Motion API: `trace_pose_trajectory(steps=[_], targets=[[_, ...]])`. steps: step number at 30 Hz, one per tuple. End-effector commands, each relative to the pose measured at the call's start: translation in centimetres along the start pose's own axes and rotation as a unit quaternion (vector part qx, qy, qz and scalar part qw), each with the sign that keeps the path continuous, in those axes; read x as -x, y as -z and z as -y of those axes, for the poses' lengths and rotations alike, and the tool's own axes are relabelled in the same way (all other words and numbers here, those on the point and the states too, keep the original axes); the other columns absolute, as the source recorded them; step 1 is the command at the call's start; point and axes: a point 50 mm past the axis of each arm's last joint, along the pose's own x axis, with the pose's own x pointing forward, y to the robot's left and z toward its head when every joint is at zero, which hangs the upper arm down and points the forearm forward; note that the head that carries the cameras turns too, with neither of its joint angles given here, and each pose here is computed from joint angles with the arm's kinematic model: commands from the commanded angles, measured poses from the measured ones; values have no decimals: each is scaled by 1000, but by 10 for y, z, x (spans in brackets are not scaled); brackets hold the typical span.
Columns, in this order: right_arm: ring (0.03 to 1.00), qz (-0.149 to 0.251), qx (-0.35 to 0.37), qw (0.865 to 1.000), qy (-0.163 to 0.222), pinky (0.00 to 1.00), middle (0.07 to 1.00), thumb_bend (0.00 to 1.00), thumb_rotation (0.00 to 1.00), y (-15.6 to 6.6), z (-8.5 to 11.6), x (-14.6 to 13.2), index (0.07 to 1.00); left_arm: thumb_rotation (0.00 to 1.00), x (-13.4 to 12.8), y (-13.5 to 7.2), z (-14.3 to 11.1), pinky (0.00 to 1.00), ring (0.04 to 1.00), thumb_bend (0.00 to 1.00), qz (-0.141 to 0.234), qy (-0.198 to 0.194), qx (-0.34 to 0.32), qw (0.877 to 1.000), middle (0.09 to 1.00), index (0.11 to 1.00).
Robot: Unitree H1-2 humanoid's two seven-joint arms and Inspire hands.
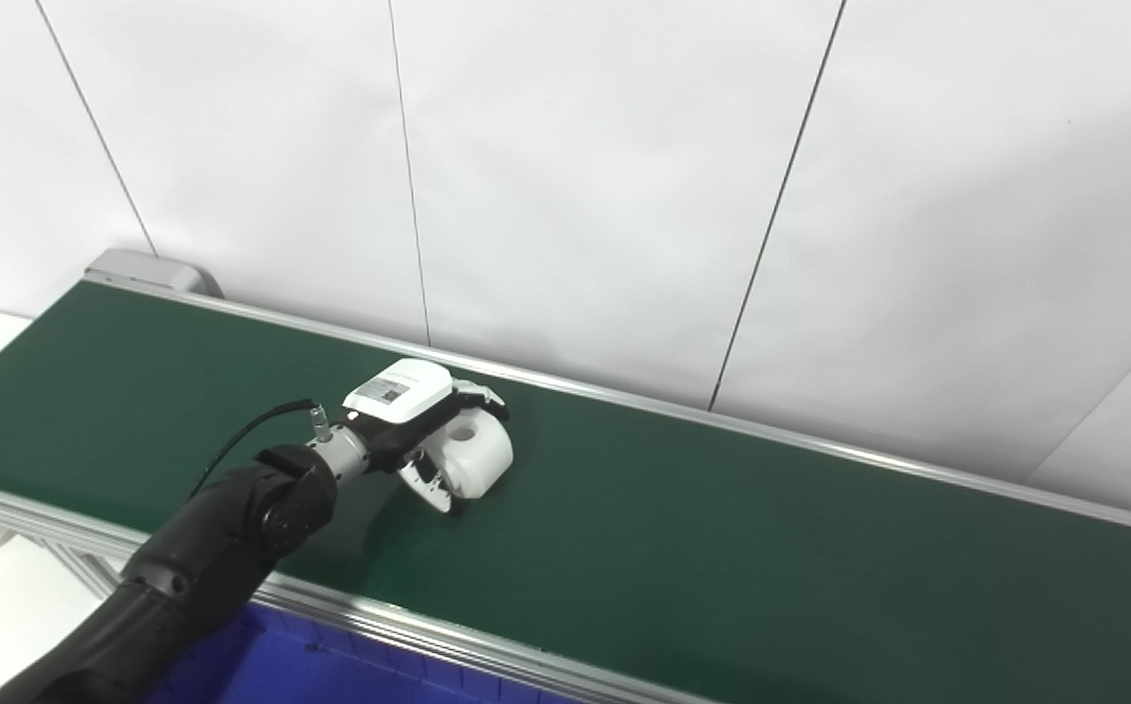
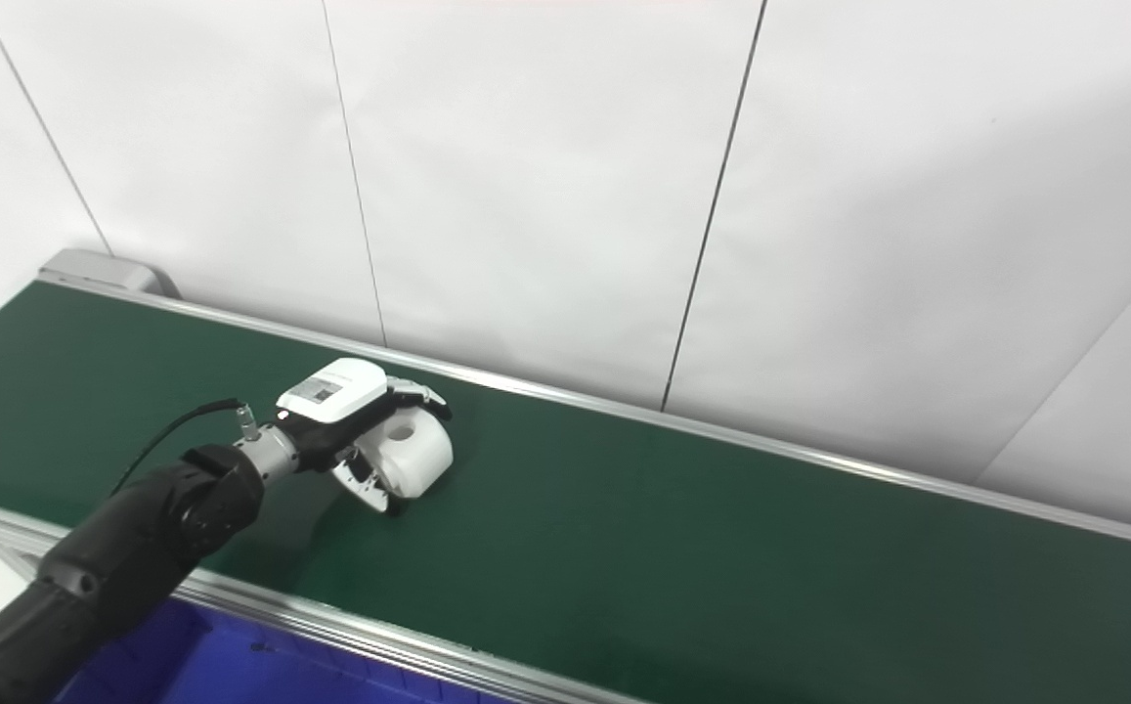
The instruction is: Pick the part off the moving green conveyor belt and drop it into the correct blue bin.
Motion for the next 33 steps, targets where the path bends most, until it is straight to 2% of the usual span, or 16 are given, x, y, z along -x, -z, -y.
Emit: trace_pose_trajectory(steps=[1, 3, 10, 17, 22, 26, 29, 33], targets=[[1000, 46, -4, 999, 6, 982, 1000, 922, 373, -14, 2, -5, 1000, 0, -17, -9, -20, 348, 391, 494, 34, -65, 15, 997, 482, 565], [994, 47, -2, 999, 8, 965, 1000, 924, 372, -14, 2, -4, 1000, 0, -19, -11, -15, 333, 385, 493, 39, -68, 25, 997, 450, 543], [1000, 41, -9, 999, 6, 975, 1000, 918, 370, -18, 0, -3, 1000, 0, -15, -15, -9, 360, 387, 493, 47, -58, 67, 995, 464, 538], [1000, 49, -9, 999, 6, 962, 1000, 907, 360, -22, -3, -2, 1000, 0, 7, -24, -13, 374, 390, 494, 73, -88, 125, 986, 475, 539], [985, 55, -3, 998, 6, 921, 1000, 902, 371, -28, -5, 0, 1000, 0, 37, -38, -18, 400, 404, 496, 92, -100, 151, 979, 499, 530], [975, 59, 1, 998, 8, 925, 994, 921, 384, -34, -5, 1, 986, 0, 70, -54, -12, 479, 461, 498, 107, -114, 187, 970, 509, 486], [969, 60, 2, 998, 10, 925, 986, 929, 369, -40, -5, 0, 977, 0, 90, -62, -6, 476, 459, 499, 111, -115, 199, 967, 522, 473], [968, 56, 9, 998, 8, 860, 990, 937, 384, -46, -7, -3, 969, 0, 116, -69, 12, 446, 437, 499, 118, -99, 225, 962, 518, 492]])
